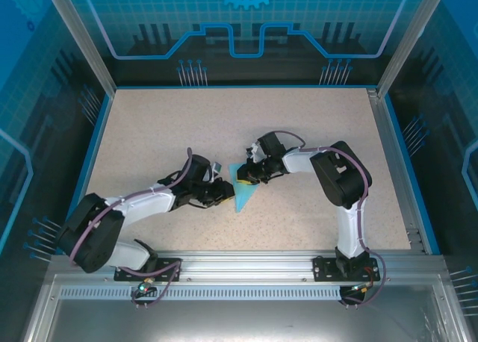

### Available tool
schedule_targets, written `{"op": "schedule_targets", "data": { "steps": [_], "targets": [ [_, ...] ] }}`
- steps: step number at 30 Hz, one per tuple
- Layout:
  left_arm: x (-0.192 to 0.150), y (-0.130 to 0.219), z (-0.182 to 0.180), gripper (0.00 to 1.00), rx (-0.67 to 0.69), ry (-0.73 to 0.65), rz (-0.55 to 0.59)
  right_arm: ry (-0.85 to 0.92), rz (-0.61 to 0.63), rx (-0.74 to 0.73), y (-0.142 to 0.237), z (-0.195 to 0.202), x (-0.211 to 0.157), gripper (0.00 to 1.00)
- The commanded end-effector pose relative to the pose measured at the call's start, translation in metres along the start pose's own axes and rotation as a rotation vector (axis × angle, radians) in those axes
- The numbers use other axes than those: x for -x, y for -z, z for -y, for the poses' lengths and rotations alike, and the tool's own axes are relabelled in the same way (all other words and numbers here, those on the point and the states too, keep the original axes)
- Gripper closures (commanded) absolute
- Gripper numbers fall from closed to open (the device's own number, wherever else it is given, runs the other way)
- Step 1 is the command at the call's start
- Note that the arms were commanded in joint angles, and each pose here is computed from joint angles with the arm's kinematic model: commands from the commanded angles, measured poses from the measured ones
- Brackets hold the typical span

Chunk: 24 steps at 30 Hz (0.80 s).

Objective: Fold a paper plane with a square sheet of paper (pick it up from the middle)
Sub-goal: Fourth fold the wing at the center of the table.

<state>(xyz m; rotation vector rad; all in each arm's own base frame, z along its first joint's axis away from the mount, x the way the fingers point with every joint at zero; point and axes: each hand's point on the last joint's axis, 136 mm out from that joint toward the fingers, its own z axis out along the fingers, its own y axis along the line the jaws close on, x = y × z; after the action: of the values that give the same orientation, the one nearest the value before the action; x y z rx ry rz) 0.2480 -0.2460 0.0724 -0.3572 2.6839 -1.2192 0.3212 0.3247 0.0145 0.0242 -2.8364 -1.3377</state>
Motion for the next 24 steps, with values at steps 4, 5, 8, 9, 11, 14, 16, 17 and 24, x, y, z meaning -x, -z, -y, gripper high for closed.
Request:
{"op": "schedule_targets", "data": {
  "steps": [4, 5, 8, 9, 11, 14, 16, 17, 24],
  "targets": [
    [0.022, -0.019, 0.026, 0.79, -0.053, 0.002, 0.034, -0.159, -0.093, -0.191, -0.021, 0.066, -0.043, 0.85],
    [0.022, -0.023, 0.027, 0.79, -0.053, 0.002, 0.029, -0.160, -0.092, -0.191, -0.021, 0.067, -0.043, 0.85],
    [0.020, -0.036, 0.024, 0.80, -0.035, 0.013, 0.013, -0.163, -0.093, -0.184, -0.021, 0.065, -0.043, 0.85],
    [0.020, -0.039, 0.022, 0.80, -0.025, 0.017, 0.016, -0.160, -0.092, -0.182, -0.021, 0.065, -0.043, 0.85],
    [0.021, -0.043, 0.017, 0.81, -0.004, 0.024, 0.023, -0.160, -0.091, -0.185, -0.021, 0.065, -0.042, 0.85],
    [0.021, -0.050, 0.005, 0.83, 0.041, 0.039, 0.028, -0.160, -0.092, -0.184, -0.021, 0.065, -0.043, 0.85],
    [0.021, -0.053, -0.006, 0.84, 0.081, 0.051, 0.033, -0.161, -0.092, -0.186, -0.021, 0.066, -0.043, 0.85],
    [0.020, -0.055, -0.010, 0.85, 0.093, 0.054, 0.031, -0.161, -0.093, -0.186, -0.021, 0.066, -0.044, 0.85],
    [0.001, -0.064, -0.049, 0.93, 0.219, 0.089, -0.009, -0.156, -0.082, -0.175, -0.020, 0.061, -0.040, 0.85]
  ]
}}
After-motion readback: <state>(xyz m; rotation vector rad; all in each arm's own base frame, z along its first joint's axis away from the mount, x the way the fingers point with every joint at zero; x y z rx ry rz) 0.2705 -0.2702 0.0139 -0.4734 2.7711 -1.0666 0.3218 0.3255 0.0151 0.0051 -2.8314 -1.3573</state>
